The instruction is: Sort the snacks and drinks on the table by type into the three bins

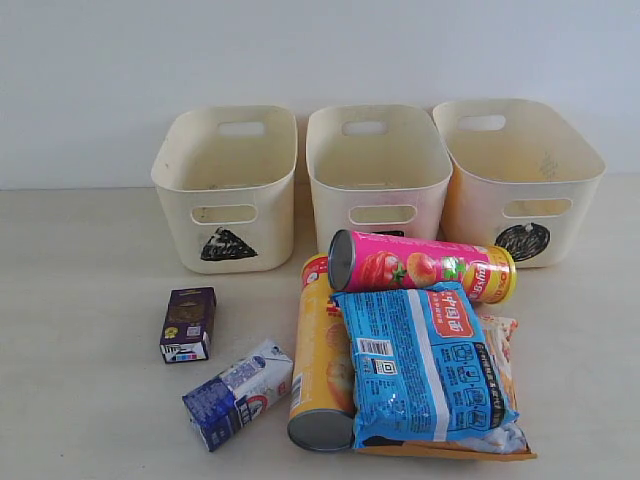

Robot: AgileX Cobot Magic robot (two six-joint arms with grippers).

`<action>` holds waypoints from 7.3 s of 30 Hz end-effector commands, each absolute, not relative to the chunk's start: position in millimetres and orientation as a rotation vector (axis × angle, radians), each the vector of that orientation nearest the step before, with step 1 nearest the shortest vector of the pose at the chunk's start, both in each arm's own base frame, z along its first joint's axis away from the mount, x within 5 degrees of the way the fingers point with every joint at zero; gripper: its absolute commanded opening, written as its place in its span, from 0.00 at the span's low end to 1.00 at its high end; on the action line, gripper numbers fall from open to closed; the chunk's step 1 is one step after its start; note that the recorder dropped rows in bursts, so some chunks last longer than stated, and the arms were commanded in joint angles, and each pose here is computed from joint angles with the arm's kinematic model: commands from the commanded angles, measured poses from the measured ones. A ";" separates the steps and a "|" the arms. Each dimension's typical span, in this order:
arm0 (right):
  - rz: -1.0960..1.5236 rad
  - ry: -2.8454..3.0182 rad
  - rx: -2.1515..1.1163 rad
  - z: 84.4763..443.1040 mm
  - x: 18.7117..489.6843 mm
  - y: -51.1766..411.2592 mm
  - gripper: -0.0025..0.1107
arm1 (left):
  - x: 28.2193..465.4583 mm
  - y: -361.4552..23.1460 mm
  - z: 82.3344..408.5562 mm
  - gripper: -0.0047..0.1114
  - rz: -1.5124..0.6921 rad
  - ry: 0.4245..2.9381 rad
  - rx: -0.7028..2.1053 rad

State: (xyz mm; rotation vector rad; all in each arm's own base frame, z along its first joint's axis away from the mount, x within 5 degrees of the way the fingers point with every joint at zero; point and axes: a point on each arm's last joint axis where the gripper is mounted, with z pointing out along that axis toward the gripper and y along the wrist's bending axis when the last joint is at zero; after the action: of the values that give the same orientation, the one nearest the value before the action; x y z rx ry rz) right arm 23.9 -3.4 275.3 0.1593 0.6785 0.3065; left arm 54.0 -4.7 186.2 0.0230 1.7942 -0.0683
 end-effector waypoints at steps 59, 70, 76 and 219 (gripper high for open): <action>0.416 2.671 -0.843 306.2 312.8 74.1 0.02 | 54.2 -5.0 185.9 0.07 -0.075 1.785 0.024; 0.635 2.762 -0.801 255.4 306.4 83.4 0.65 | 54.2 -5.0 185.9 0.07 -0.075 1.785 0.024; 0.729 2.818 -0.747 212.6 306.1 86.5 0.67 | 54.2 -5.0 185.9 0.07 -0.075 1.785 0.024; 0.095 2.313 -0.067 331.6 397.6 15.1 0.02 | 54.1 -5.0 185.3 0.07 -0.075 1.793 0.023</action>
State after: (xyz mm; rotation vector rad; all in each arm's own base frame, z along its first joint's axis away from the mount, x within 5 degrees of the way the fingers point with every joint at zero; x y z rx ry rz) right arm 406.2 16.8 325.2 -0.0661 2.2728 0.0887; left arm 54.0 -4.7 186.2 0.0230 1.7942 -0.0683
